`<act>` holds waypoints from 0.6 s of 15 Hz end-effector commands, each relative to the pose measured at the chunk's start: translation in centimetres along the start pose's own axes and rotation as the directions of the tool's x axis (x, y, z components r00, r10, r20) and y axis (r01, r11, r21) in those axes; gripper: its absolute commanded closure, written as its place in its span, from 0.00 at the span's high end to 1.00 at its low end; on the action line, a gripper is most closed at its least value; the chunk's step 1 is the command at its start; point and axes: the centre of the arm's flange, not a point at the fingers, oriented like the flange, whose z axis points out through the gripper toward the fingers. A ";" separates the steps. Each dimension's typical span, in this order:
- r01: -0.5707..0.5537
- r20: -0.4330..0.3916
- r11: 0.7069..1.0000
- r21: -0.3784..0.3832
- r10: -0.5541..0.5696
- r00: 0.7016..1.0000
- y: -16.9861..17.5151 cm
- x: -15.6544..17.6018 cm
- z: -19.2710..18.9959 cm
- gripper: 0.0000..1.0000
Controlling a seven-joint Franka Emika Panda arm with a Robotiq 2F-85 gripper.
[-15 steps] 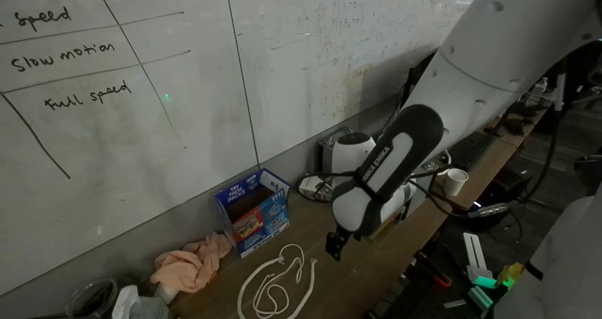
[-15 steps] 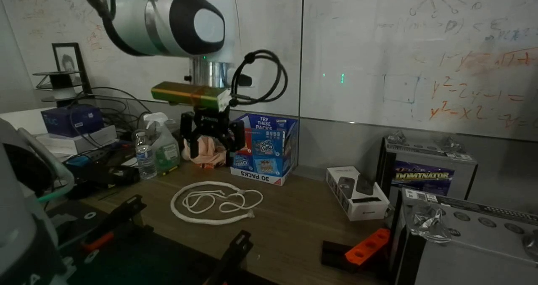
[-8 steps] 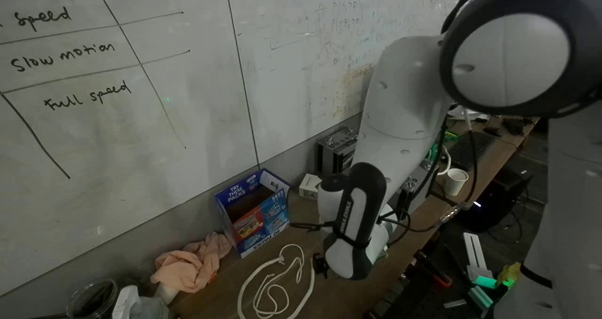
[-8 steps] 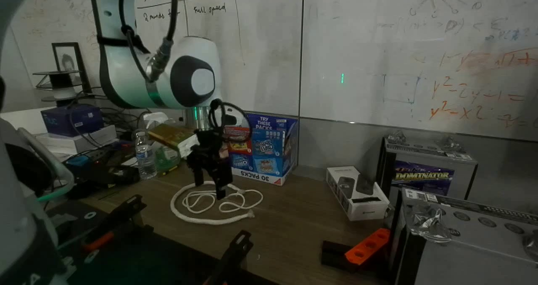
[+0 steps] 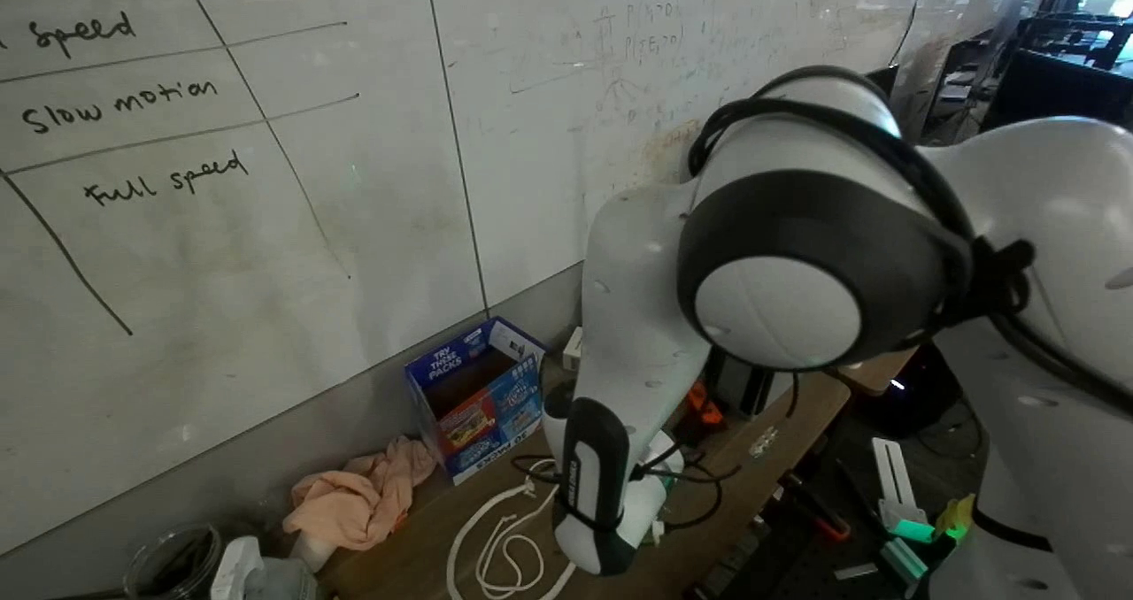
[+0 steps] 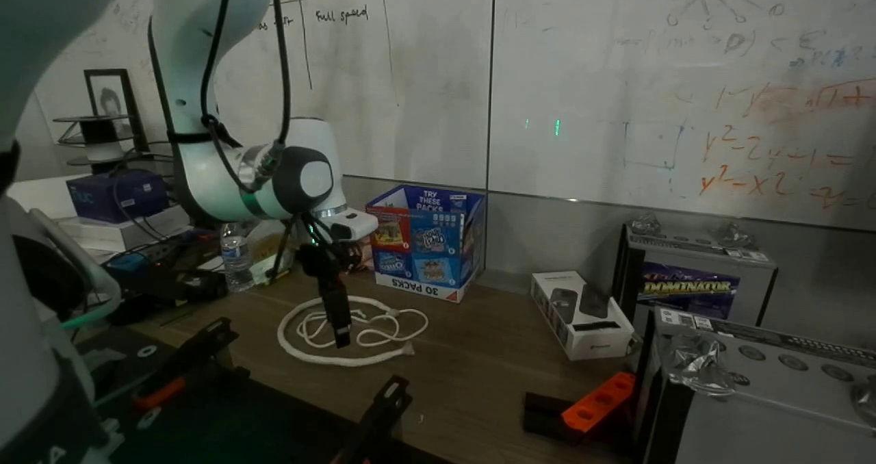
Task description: Put the ropes in the box one at a time
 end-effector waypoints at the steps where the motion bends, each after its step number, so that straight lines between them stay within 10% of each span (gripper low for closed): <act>1: -0.111 0.009 0.993 -0.043 0.112 0.994 -3.6 0.7 3.1 1.00; 9: 0.021 0.101 0.998 0.054 -0.027 0.995 -9.2 -3.3 3.4 1.00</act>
